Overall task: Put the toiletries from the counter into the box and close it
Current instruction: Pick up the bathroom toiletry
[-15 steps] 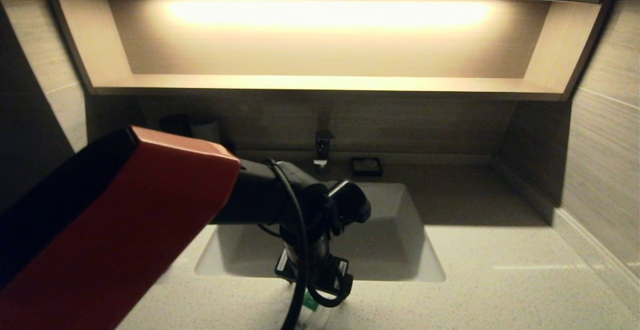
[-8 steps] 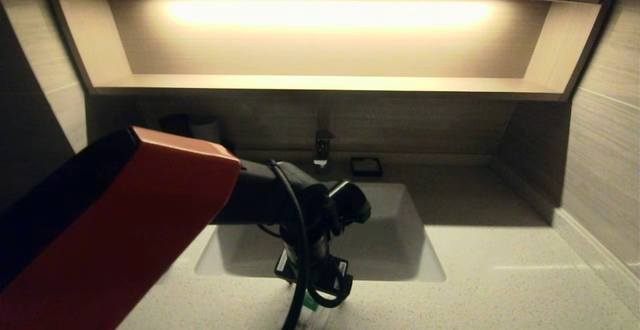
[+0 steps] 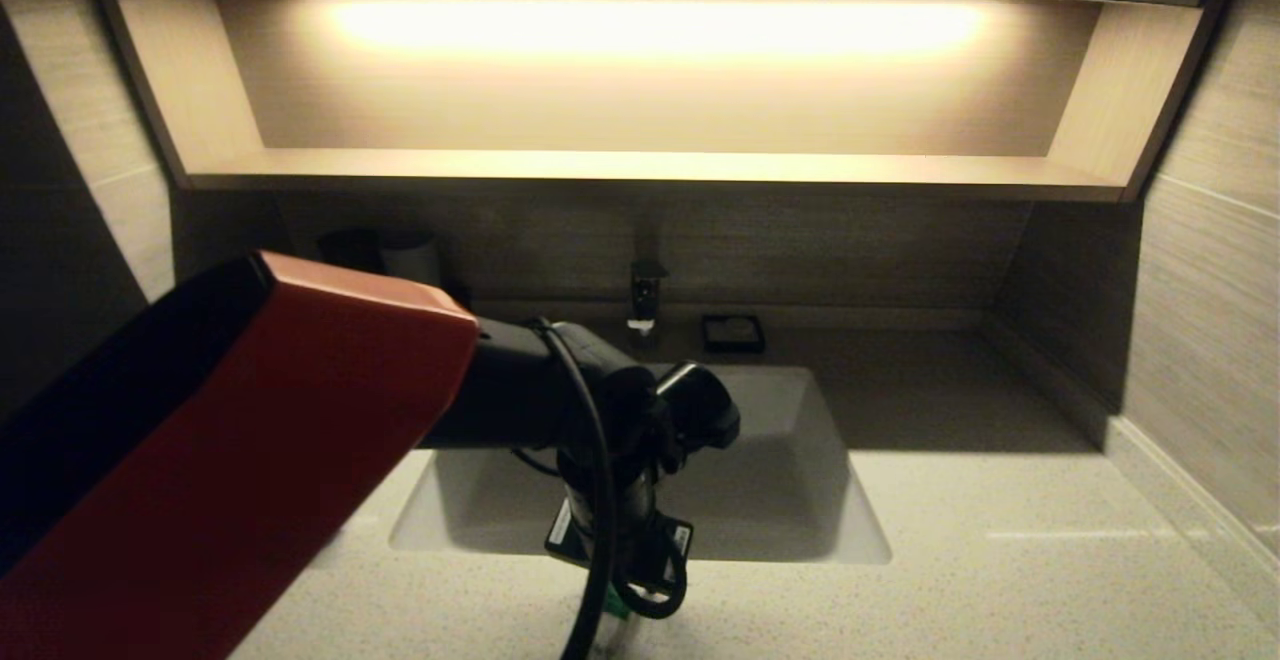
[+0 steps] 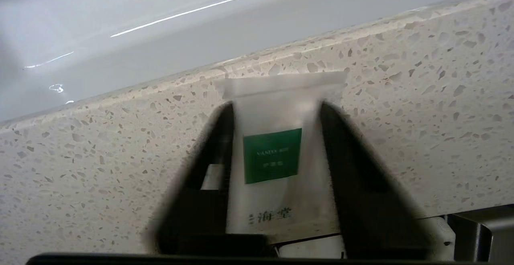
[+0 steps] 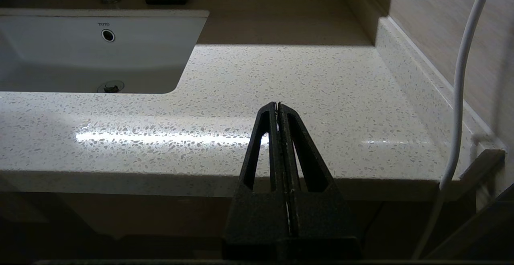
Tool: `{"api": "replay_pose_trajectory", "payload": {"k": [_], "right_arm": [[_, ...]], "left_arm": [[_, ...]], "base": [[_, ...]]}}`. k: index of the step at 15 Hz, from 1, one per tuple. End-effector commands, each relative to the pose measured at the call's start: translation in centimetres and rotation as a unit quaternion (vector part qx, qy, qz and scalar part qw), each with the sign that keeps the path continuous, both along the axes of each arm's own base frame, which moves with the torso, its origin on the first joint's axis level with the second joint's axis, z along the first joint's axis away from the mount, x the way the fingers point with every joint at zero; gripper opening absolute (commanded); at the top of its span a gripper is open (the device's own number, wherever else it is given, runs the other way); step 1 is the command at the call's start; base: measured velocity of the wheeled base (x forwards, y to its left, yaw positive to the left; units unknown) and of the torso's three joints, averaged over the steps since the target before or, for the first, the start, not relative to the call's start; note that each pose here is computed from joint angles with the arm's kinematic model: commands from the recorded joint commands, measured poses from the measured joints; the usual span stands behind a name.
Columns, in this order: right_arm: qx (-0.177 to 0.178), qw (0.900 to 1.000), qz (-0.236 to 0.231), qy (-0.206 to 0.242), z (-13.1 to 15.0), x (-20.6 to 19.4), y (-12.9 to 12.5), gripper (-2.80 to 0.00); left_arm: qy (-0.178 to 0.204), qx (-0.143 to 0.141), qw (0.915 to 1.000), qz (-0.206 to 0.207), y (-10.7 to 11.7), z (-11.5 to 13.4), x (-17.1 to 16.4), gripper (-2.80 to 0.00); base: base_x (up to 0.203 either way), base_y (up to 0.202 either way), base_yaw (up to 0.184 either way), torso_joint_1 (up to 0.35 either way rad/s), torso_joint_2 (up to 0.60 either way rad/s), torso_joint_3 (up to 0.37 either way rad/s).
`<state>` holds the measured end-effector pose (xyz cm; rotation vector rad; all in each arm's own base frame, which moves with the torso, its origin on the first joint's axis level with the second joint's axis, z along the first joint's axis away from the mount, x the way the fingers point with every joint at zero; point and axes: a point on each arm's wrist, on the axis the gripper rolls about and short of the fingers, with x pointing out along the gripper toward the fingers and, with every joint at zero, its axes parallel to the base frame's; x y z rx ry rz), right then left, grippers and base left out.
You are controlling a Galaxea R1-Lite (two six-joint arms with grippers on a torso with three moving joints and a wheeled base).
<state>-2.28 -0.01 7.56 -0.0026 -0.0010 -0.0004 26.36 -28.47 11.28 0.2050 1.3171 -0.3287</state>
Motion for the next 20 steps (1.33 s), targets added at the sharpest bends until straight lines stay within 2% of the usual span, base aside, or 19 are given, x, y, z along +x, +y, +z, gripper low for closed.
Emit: {"api": "replay_pose_trajectory", "payload": {"k": [1, 2, 5, 11, 13, 17, 20], "right_arm": [[0.000, 1.000, 0.000, 0.001, 0.0, 0.0, 0.0, -2.80], [0.000, 1.000, 0.000, 0.001, 0.0, 0.0, 0.0, -2.80], [0.000, 1.000, 0.000, 0.001, 0.0, 0.0, 0.0, -2.80], [0.000, 1.000, 0.000, 0.001, 0.0, 0.0, 0.0, -2.80], [0.000, 1.000, 0.000, 0.001, 0.0, 0.0, 0.0, -2.80], [0.000, 1.000, 0.000, 0.000, 0.0, 0.0, 0.0, -2.80], [0.000, 1.000, 0.000, 0.001, 0.0, 0.0, 0.0, -2.80]], "left_arm": [[0.007, 0.009, 0.9999, 0.000, 0.1, -0.2, -0.1, -2.80], [0.014, 0.017, 0.9997, -0.002, 0.2, -0.3, -0.2, -2.80], [0.015, 0.017, 0.9997, -0.002, 0.2, -0.2, -0.2, -2.80], [-0.006, -0.001, 1.0000, 0.007, 0.1, 1.1, 0.1, -2.80], [-0.025, -0.012, 0.9991, 0.031, 0.2, 2.1, 0.2, -2.80], [-0.053, -0.020, 0.9965, 0.061, 1.5, 3.9, 1.1, -2.80], [-0.070, -0.033, 0.9929, 0.090, 4.0, 6.1, 1.8, -2.80]], "base": [[0.000, 0.000, 0.000, 0.000, 0.00, 0.000], [0.000, 0.000, 0.000, 0.000, 0.00, 0.000], [0.000, 0.000, 0.000, 0.000, 0.00, 0.000], [0.000, 0.000, 0.000, 0.000, 0.00, 0.000], [0.000, 0.000, 0.000, 0.000, 0.00, 0.000], [0.000, 0.000, 0.000, 0.000, 0.00, 0.000], [0.000, 0.000, 0.000, 0.000, 0.00, 0.000]]}}
